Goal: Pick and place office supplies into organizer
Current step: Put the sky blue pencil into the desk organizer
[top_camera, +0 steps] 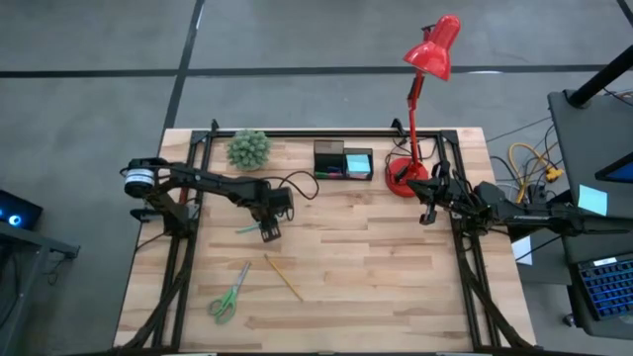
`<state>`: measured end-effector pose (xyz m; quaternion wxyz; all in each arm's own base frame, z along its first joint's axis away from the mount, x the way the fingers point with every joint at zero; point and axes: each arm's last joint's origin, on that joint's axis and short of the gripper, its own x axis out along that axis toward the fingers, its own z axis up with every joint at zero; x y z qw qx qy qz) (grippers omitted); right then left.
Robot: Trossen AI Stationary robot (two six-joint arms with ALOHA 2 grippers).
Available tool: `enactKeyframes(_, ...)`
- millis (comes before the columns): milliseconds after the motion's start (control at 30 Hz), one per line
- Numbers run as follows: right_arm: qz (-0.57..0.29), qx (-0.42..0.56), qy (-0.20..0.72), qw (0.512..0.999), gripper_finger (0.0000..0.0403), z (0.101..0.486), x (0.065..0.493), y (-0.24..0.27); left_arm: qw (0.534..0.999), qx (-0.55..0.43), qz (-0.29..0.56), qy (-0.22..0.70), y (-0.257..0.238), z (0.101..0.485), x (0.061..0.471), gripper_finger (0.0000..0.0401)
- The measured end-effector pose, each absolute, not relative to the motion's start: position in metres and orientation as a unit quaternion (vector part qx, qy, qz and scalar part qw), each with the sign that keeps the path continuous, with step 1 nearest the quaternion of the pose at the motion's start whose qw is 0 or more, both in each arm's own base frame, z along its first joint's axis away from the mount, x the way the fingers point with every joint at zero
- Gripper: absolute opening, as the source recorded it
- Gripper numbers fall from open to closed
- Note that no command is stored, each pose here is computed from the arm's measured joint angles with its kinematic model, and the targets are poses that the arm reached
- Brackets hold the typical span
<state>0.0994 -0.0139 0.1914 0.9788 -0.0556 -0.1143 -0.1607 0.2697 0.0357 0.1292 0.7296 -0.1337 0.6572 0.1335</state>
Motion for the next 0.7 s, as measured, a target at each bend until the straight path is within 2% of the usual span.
enactKeyframes(467, -0.161, -0.056, -0.114, 0.979, 0.0009, 0.191, 0.099, -0.014, 0.730, -0.123, 0.125, 0.660, 0.036, 0.126, 0.270, 0.0011)
enactKeyframes(700, -0.161, -0.056, -0.114, 0.979, 0.0009, 0.191, 0.099, -0.014, 0.710, -0.121, 0.111, 0.685, 0.036, 0.113, 0.271, 0.0005)
